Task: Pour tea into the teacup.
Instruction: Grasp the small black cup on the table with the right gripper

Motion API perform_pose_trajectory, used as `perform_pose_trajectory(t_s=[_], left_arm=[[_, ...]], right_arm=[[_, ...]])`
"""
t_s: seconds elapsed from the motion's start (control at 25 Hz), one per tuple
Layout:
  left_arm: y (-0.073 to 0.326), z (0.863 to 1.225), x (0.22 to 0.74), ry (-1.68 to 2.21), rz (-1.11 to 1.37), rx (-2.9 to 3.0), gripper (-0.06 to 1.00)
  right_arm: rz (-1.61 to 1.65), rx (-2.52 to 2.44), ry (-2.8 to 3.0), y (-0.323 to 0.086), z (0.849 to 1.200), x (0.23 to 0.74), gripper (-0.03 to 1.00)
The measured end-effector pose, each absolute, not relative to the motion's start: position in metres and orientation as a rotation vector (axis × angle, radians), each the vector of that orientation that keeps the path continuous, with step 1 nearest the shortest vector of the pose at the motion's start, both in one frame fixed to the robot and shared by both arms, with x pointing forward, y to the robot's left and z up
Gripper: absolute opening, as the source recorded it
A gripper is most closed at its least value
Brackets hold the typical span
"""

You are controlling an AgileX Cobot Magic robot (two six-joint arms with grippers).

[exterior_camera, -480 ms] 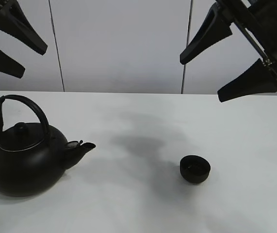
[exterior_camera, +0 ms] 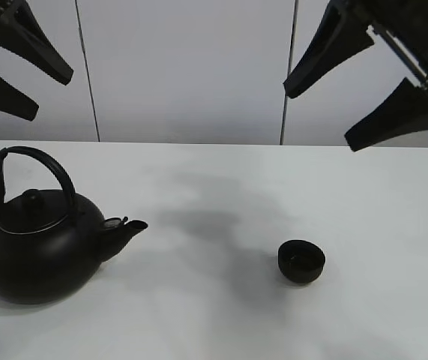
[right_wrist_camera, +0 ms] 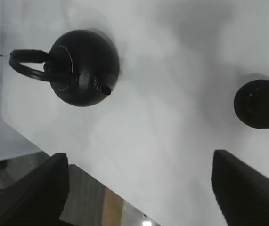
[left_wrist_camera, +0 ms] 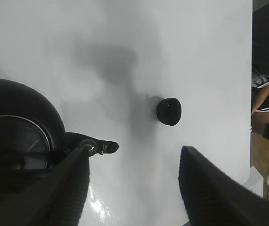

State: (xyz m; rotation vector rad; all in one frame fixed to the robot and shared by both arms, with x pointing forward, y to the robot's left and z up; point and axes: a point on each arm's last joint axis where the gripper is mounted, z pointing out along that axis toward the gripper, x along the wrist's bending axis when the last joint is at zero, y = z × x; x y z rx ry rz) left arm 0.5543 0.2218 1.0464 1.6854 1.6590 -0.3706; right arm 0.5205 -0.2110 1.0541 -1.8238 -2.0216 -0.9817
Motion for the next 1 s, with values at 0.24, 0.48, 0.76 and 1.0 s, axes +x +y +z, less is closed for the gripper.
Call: perform_pose_trajectory(t_s=[0.24,0.48,0.76,1.0], left_arm=[[0.222,1.046,0.554,1.659,-0.371,1.685,0.41],[0.222,1.046,0.554,1.659,-0.371,1.685,0.41],[0.222,1.046,0.554,1.659,-0.371,1.685,0.41],[0.222,1.046,0.554,1.659,-0.370,1.687,0.41]], right_arm=[[-0.885,-1.839,-2.258,-0.221,1.102,0.530,0.57],[-0.666,-1.819,-2.570,-0.197,1.109,0.524,0.57],[-0.481,-1.794,-2.697,-0.157,1.081,0.528,0.57],[-0.287,-1.776,-2.672,-0.144,1.035,0.547,0.57]])
